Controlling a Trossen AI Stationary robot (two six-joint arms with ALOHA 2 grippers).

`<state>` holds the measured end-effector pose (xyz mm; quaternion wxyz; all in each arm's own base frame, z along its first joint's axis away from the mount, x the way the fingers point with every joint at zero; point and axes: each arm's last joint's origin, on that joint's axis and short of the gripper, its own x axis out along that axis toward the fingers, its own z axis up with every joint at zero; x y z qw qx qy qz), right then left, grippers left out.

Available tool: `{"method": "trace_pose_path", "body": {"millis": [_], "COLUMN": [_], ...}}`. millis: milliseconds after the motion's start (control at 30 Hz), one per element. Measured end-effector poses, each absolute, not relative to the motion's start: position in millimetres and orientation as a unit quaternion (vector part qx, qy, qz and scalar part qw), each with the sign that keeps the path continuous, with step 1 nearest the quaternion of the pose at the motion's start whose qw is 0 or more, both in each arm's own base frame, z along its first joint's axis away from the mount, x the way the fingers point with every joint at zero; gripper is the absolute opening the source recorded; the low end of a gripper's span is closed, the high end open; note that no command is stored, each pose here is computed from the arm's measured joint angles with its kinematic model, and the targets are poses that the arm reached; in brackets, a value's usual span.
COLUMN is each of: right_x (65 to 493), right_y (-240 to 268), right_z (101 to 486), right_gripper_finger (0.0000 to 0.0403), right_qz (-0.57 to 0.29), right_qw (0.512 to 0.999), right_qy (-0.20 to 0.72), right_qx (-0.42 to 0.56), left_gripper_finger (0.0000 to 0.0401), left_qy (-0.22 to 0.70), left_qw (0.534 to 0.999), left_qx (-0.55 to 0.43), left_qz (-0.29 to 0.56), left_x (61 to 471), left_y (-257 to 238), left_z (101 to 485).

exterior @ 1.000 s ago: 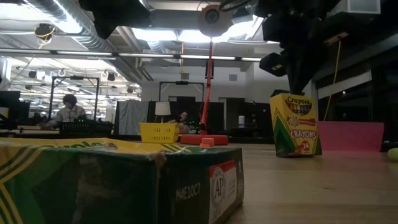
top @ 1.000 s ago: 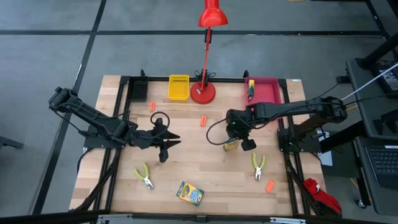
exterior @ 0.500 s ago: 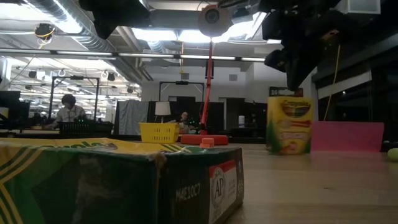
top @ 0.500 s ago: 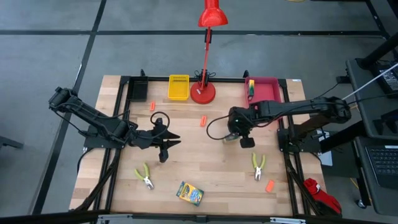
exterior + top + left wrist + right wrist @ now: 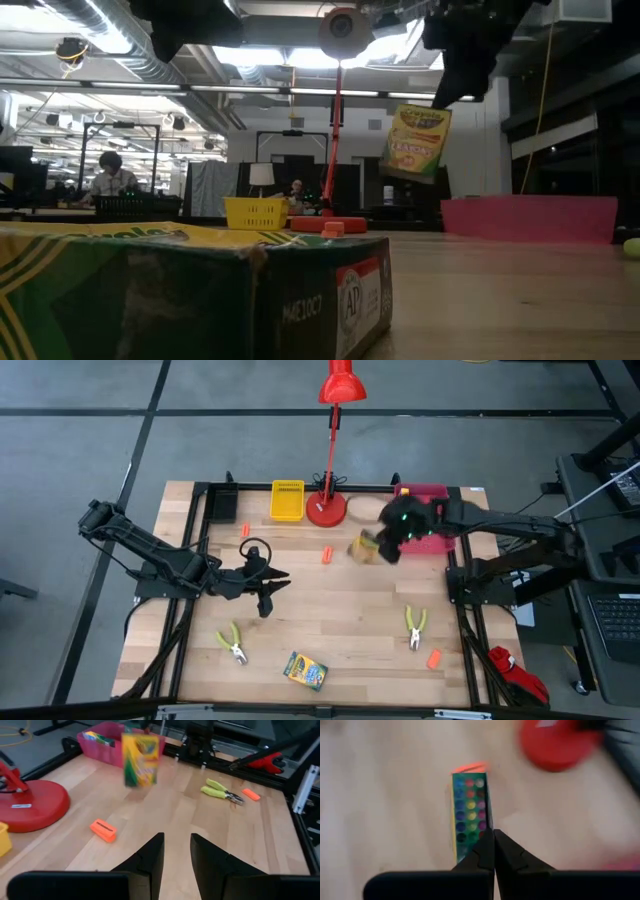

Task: Pick & Place School Supplies
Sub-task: Put the yellow crayon box into the red bin

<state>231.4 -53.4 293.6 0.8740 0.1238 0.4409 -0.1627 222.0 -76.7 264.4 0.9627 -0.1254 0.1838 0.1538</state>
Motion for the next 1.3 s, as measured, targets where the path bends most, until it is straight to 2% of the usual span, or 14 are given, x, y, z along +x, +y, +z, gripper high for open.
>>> {"method": "trace_pose_path", "body": {"millis": [167,567,1067,1300], "right_x": [209.2,176.7,141.6,129.0], "right_y": [-80.6,-121.4,-158.8,-165.7], "right_z": [307.6,316.3,315.3,287.3], "right_gripper_finger": [0.0,0.0,0.0,0.0], "right_qz": [-0.255,-0.393,-0.514,-0.528], "right_qw": [0.864,0.819,0.755,0.726], "right_qy": [0.39,0.327,0.314,0.347], "right_qx": [0.192,0.262,0.26,0.273], "left_gripper_finger": [0.009,0.009,0.009,0.009], "left_qy": [0.183,0.184,0.184,0.182], "left_qw": [0.962,0.963,0.963,0.962], "left_qx": [-0.125,-0.112,-0.114,-0.122], "left_qz": [0.157,0.163,0.163,0.165], "left_x": [221.9,221.6,221.6,221.6], "left_y": [-76.4,-75.9,-75.9,-75.9], "left_z": [264.3,264.0,264.1,264.2]}}
